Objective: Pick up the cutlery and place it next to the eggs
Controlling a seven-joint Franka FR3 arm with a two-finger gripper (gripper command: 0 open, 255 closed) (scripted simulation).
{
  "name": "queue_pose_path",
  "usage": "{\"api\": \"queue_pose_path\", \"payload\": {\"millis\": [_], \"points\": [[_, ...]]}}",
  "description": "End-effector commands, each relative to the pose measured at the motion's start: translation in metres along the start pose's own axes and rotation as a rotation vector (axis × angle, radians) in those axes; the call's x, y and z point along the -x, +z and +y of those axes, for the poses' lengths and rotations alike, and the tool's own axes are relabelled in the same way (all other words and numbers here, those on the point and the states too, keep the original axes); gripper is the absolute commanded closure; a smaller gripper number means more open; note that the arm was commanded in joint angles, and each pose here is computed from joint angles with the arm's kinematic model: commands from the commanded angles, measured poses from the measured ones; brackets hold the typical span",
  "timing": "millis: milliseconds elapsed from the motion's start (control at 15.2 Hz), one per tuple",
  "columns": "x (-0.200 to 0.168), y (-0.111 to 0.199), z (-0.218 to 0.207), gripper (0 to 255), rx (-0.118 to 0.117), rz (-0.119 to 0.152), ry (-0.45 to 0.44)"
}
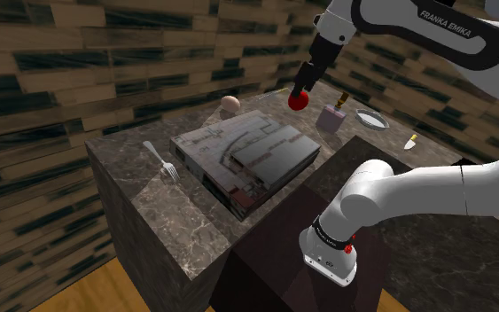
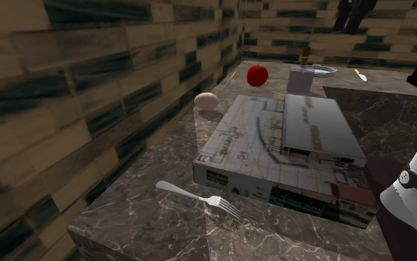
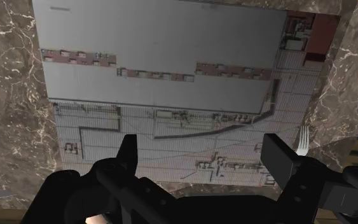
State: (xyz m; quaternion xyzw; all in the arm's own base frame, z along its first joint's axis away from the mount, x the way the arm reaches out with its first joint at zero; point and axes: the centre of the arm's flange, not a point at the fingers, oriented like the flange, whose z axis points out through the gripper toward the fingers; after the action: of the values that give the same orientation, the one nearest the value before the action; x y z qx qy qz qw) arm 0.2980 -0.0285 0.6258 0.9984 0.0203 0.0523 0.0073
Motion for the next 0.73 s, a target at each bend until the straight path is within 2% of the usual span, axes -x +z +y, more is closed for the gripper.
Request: {"api": "queue_pose_path", "payload": {"millis": [0,660], "points": [[0.0,0.0,0.0,0,0.0,0.0,0.0],[-0.064,0.081,-0.081,0,0.0,0.011,0.009]]}}
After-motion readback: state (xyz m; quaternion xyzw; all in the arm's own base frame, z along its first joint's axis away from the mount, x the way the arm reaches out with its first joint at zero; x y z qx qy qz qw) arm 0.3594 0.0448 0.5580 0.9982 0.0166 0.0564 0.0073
